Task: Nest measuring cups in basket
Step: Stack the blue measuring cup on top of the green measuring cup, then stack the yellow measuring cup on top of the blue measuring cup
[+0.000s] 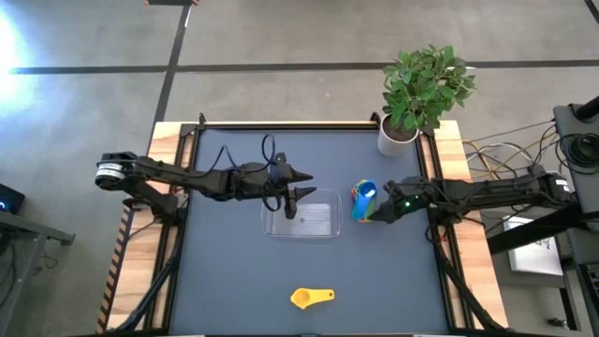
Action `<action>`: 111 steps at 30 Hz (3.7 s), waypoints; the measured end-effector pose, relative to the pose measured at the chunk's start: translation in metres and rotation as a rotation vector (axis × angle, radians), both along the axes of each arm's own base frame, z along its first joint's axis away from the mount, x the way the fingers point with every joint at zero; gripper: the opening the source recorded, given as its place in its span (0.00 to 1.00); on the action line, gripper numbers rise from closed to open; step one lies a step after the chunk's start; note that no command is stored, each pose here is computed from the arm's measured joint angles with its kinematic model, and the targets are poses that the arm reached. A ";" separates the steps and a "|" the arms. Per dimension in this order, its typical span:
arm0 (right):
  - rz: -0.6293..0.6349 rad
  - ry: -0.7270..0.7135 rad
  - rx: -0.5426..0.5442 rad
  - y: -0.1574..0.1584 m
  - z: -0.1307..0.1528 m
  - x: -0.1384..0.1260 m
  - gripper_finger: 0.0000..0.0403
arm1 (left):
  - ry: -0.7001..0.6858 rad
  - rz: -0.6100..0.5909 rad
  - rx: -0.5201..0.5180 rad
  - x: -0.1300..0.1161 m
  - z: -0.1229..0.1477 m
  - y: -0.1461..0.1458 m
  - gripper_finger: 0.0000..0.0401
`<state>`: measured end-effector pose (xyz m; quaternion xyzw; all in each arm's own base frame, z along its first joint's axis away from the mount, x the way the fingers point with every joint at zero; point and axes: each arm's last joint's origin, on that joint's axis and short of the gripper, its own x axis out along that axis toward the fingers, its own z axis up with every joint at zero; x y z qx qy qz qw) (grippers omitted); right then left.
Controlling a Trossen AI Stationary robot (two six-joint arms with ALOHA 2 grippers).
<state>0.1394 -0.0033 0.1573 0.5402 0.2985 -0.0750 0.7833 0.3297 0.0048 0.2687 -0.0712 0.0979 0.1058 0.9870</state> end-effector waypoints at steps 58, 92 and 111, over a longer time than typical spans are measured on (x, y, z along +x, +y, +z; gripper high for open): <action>0.135 -0.386 -0.910 0.080 0.072 0.046 0.02 | 0.155 -0.015 0.032 -0.032 0.006 -0.001 0.38; 0.615 0.141 -0.924 0.250 0.027 0.188 0.45 | -0.140 -0.077 -0.153 -0.081 -0.044 -0.005 0.38; 0.660 0.210 -0.903 0.259 0.007 0.214 0.67 | -0.113 -0.073 -0.162 -0.073 -0.055 -0.005 0.38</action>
